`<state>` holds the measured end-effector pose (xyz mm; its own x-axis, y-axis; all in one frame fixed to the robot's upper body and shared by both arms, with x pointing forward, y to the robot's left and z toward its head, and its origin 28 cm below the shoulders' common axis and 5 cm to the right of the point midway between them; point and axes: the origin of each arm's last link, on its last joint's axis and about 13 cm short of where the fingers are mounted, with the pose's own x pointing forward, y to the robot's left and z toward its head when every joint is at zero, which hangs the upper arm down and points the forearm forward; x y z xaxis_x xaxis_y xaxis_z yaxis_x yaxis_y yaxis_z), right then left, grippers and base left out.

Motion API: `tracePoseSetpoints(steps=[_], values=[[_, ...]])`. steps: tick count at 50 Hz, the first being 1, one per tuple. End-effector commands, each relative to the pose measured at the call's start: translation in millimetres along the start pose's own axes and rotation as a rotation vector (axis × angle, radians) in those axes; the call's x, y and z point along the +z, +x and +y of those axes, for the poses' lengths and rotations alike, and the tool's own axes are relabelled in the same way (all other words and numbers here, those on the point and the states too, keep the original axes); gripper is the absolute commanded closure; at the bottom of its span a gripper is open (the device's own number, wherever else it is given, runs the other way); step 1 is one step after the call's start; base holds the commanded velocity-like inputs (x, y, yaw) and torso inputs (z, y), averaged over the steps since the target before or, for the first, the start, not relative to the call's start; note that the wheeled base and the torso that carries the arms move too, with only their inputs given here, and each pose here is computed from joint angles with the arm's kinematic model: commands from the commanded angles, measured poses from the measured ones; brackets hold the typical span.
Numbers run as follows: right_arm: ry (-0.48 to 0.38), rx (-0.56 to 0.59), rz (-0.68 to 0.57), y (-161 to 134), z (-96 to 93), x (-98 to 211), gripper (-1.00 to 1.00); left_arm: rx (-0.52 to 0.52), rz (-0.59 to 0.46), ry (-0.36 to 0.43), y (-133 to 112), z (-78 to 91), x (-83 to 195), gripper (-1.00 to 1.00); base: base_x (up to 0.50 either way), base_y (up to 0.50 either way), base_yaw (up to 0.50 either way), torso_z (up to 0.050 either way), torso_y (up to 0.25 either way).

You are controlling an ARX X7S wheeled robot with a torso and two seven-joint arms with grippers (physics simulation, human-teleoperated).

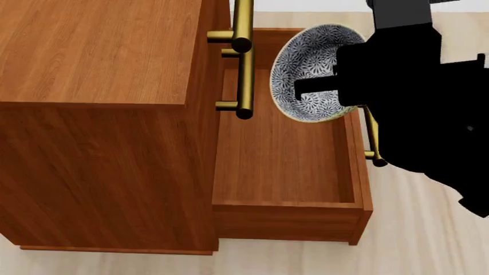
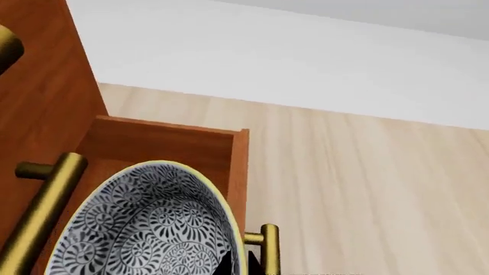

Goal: Put the bowl in the bottom drawer of the cabinet.

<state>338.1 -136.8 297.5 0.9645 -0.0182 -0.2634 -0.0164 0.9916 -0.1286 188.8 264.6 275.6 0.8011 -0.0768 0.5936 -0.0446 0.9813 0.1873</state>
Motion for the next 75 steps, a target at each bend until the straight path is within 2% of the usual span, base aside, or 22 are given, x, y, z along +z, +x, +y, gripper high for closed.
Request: tracePoseSetpoints(steps=[1,75], values=[[-0.019,0.000,0.005,5,-0.5,-2,1.00,0.001,0.002,0.001,0,-0.2,-1,-1.00,0.00,0.00,0.00,0.000,0.000],[-0.066,0.107,0.103,23,17.7,-37,1.00,-0.001,0.009,0.001,0,-0.5,-4,-1.00,0.00,0.00,0.00,0.000,0.000]])
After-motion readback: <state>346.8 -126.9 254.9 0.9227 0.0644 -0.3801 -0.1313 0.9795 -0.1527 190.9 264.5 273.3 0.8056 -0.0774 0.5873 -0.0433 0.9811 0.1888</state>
